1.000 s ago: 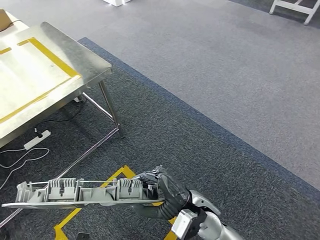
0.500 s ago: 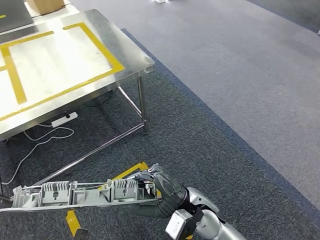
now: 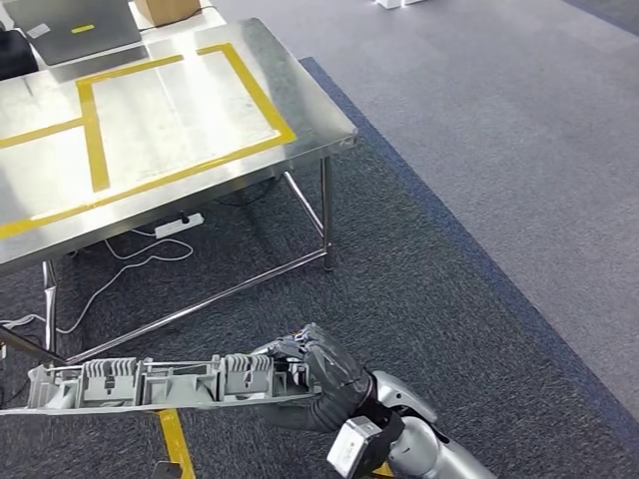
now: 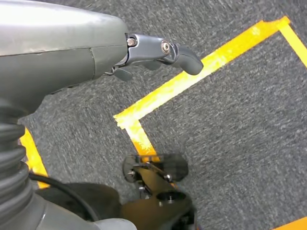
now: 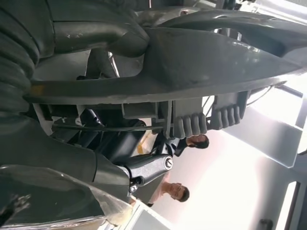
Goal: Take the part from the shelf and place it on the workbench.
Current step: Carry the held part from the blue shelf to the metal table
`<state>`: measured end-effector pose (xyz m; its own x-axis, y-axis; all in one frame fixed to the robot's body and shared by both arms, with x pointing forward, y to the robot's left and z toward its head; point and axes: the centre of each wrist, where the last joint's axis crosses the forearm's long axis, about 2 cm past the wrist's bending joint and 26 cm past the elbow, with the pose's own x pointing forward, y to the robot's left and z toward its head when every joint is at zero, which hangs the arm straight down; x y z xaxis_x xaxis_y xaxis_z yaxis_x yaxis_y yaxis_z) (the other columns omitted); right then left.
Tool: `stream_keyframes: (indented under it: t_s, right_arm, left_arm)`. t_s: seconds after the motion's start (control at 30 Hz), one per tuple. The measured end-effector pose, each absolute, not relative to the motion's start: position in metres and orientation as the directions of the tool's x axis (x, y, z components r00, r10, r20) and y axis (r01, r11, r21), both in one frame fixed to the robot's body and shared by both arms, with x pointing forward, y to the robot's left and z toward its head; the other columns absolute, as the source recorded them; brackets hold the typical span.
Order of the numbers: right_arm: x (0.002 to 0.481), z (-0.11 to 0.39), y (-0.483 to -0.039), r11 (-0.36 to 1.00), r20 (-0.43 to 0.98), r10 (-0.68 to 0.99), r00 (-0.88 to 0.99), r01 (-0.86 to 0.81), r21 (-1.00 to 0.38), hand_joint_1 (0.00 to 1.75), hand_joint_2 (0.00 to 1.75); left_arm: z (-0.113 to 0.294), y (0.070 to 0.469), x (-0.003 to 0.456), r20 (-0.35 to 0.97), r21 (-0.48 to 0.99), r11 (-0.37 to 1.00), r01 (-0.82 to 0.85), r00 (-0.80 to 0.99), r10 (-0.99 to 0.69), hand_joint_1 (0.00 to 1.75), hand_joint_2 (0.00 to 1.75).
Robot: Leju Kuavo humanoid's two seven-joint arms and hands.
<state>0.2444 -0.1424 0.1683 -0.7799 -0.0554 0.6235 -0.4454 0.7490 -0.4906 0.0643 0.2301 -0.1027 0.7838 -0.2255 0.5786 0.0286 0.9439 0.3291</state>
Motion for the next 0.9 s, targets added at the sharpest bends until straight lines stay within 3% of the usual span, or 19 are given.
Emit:
stream_keyframes:
  t_s: [0.9]
  right_arm:
    - [0.2373, 0.1748, -0.1386, 0.760, 0.602, -0.089, -0.793, -0.445, -0.474, 1.75, 1.75]
  left_arm:
    - [-0.1037, 0.2284, 0.0560, 0.552, 0.321, 0.947, 0.027, 0.807, -0.210, 0.00, 1.75]
